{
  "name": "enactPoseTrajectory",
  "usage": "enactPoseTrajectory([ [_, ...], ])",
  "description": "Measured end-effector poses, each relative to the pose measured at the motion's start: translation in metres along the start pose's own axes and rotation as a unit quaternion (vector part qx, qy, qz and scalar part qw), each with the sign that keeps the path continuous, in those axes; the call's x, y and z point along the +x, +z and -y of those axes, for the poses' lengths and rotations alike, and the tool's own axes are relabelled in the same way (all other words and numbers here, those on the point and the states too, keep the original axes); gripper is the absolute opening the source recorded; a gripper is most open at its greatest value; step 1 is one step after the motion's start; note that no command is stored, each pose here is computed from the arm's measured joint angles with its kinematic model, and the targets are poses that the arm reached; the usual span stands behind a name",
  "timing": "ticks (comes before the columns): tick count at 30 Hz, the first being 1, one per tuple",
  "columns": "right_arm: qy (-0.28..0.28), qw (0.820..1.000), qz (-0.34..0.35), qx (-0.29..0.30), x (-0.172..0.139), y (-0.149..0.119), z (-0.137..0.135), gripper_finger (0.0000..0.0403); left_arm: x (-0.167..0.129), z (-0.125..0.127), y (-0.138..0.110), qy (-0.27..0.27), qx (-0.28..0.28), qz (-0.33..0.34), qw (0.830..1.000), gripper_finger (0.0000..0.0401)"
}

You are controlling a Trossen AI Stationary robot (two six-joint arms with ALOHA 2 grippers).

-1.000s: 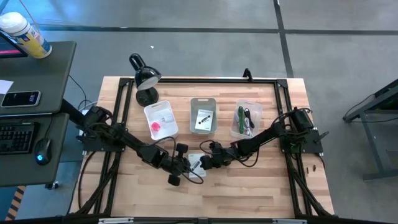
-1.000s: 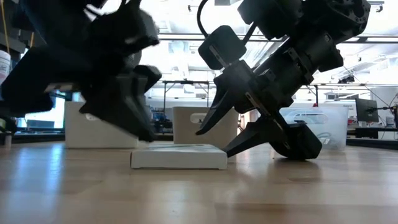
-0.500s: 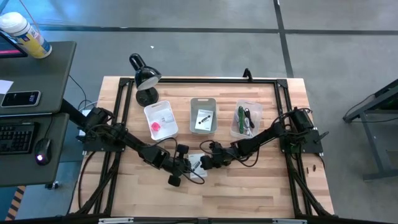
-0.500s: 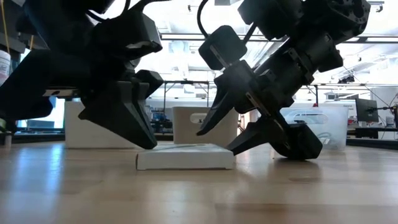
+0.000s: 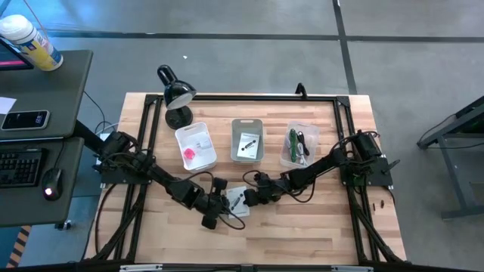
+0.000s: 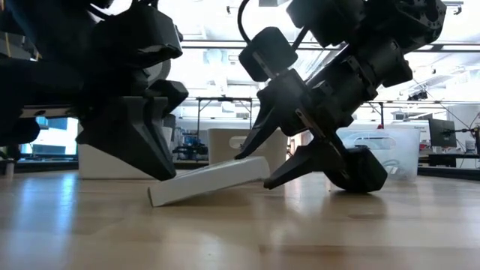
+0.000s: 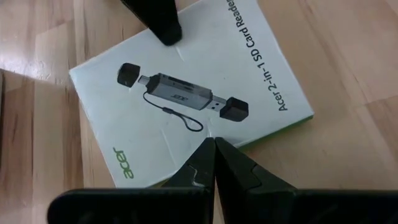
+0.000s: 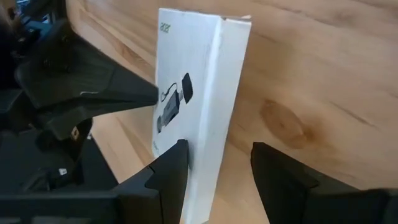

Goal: Pick and place items into bin
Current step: Put the white card reader box into the gray bin

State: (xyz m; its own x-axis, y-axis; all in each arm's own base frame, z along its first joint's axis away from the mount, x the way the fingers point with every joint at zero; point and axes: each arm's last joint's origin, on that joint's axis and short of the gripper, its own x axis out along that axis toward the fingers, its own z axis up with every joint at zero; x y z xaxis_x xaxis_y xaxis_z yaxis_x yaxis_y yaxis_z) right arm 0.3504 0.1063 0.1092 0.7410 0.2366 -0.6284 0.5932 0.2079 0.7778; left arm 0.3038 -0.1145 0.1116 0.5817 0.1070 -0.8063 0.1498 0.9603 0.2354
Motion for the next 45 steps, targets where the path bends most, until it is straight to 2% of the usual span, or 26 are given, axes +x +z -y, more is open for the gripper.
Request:
enactPoseTrajectory([
  [13,0.031,0.999,-0.007,0.017,0.000,-0.001,-0.006,0.0165,0.000,0.000,0.000,0.005,-0.008,0.000,1.000,0.0000],
  [22,0.046,0.999,0.018,-0.003,0.000,0.000,-0.009,0.0163,0.001,0.000,-0.001,0.011,-0.010,0.002,1.000,0.0000],
  [25,0.048,0.998,0.029,-0.011,0.000,0.001,-0.009,0.0148,0.001,0.000,-0.001,0.012,-0.011,0.001,1.000,0.0000],
  [36,0.049,0.997,0.051,-0.029,0.000,0.002,-0.010,0.0040,0.000,-0.001,0.000,0.013,-0.023,0.005,1.000,0.0000],
  [42,0.046,0.997,0.054,-0.040,-0.001,0.002,-0.010,0.0038,-0.004,-0.002,0.007,0.006,-0.028,0.030,0.999,0.0000],
  [45,0.046,0.996,0.056,-0.044,-0.001,0.003,-0.010,0.0044,-0.016,-0.005,0.018,0.004,-0.008,0.053,0.999,0.0001],
])
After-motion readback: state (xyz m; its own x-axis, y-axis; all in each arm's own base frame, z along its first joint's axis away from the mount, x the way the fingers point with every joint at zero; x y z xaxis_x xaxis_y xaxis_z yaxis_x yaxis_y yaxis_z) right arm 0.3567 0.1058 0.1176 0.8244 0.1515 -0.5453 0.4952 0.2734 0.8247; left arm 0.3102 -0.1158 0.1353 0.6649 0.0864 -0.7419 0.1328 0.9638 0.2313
